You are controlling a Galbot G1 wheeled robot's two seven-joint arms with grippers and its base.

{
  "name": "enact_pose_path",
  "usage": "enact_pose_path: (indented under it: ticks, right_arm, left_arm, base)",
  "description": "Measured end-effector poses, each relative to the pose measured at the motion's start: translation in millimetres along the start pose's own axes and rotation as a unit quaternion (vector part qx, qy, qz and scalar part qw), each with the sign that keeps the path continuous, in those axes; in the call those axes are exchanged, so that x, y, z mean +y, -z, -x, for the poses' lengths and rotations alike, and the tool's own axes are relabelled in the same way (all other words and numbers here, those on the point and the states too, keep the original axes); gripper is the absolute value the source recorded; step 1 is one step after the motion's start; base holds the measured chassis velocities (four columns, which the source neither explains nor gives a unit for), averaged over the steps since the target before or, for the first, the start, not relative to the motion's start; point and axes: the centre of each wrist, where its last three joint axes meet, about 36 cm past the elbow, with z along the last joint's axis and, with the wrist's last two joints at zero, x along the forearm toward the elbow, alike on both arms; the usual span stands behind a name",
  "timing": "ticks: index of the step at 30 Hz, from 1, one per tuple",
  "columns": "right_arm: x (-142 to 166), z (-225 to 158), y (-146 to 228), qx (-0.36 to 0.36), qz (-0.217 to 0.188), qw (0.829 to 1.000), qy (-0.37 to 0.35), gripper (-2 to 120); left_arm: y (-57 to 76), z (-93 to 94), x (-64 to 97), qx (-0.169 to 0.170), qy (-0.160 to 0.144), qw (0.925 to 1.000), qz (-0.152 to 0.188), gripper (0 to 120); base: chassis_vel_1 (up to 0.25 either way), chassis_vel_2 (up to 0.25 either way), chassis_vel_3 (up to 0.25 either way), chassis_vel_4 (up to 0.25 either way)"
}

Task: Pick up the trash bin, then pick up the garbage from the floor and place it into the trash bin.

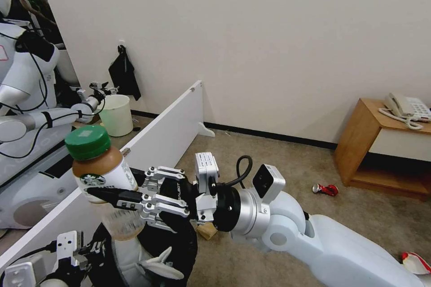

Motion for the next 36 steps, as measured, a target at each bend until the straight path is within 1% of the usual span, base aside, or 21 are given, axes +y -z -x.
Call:
enact_pose_path:
  ticks: [1,3,4,5,7,8,10,11,13,14,15,16,17,18,19,20,21,36]
  right_arm:
    - [0.0,0.0,0.0,0.0,0.0,1.0,0.0,28]
    - [0.0,-3.6,-6.6,0.007,0.004,1.0,-0.018,33]
    - [-0.5,-5.6,-9.3,0.01,0.004,1.0,-0.024,39]
    - [-0.5,-5.6,-9.3,0.01,0.004,1.0,-0.024,39]
    - [-0.4,-8.4,-11.8,0.014,0.004,0.999,-0.03,47]
    - [-0.4,-8.4,-11.8,0.014,0.004,0.999,-0.03,47]
    - [0.3,-12.9,-14.1,0.018,0.002,0.999,-0.036,59]
    - [0.3,-12.9,-14.1,0.018,0.002,0.999,-0.036,59]
    - [3.1,-16.6,-14.6,0.019,0.001,0.999,-0.04,73]
    - [3.1,-16.6,-14.6,0.019,0.001,0.999,-0.04,73]
    - [4.1,-17.5,-14.9,0.019,0.001,0.999,-0.041,76]
    - [5.3,-18.2,-15.5,0.02,0.001,0.999,-0.042,83]
    - [5.3,-18.2,-15.5,0.02,0.001,0.999,-0.042,83]
    - [6.0,-18.8,-16.1,0.021,0.001,0.999,-0.043,90]
    - [6.0,-18.8,-16.1,0.021,0.001,0.999,-0.043,90]
    - [6.7,-19.4,-16.8,0.022,0.001,0.999,-0.043,96]
    - [6.9,-19.5,-17.2,0.022,0.001,0.999,-0.043,98]
    - [9.9,-20.6,-19.6,0.022,0.0,0.999,-0.05,100]
  left_arm:
    - [0.0,0.0,0.0,0.0,0.0,1.0,0.0,4]
    - [1.0,-0.2,0.8,0.002,0.0,1.0,-0.003,4]
    - [1.1,-0.4,1.3,0.004,0.001,1.0,-0.005,4]
    - [1.1,-0.4,1.3,0.004,0.001,1.0,-0.005,4]
    - [0.9,-0.7,1.8,0.006,0.002,1.0,-0.005,4]
    - [0.9,-0.7,1.8,0.006,0.002,1.0,-0.005,4]
    - [0.8,-0.9,2.0,0.009,0.002,1.0,-0.004,4]
    - [0.8,-0.9,2.0,0.009,0.002,1.0,-0.004,4]
    - [1.1,-0.7,1.9,0.009,0.003,0.9999,-0.004,4]
    - [1.1,-0.7,1.9,0.009,0.003,0.9999,-0.004,4]
    - [1.2,-0.6,1.7,0.009,0.003,0.9999,-0.004,4]
    - [1.3,-0.5,1.6,0.009,0.003,0.9999,-0.004,4]
    - [1.3,-0.5,1.6,0.009,0.003,0.9999,-0.004,4]
    - [1.4,-0.5,1.5,0.009,0.004,1.0,-0.004,4]
    - [1.4,-0.5,1.5,0.009,0.004,1.0,-0.004,4]
    - [1.5,-0.4,1.5,0.009,0.003,0.9999,-0.004,4]
    - [1.7,-0.5,1.7,0.009,0.004,0.9999,-0.004,4]
    - [3.0,-0.6,2.4,0.008,0.005,0.9999,-0.006,4]
  base:
    - [0.0,0.0,0.0,0.0]
    - [0.0,0.0,0.0,0.0]
    - [0.0,0.0,0.0,0.0]
    - [0.0,0.0,0.0,0.0]
    - [0.0,0.0,0.0,0.0]
    - [0.0,0.0,0.0,0.0]
    - [0.0,0.0,0.0,0.0]
    - [0.0,0.0,0.0,0.0]
    - [0.0,0.0,0.0,0.0]
    - [0.0,0.0,0.0,0.0]
    - [0.0,0.0,0.0,0.0]
    - [0.0,0.0,0.0,0.0]
    - [0.0,0.0,0.0,0.0]
    - [0.0,0.0,0.0,0.0]
    - [0.0,0.0,0.0,0.0]
    - [0.0,0.0,0.0,0.0]
    - [0.0,0.0,0.0,0.0]
    - [0.0,0.0,0.0,0.0]
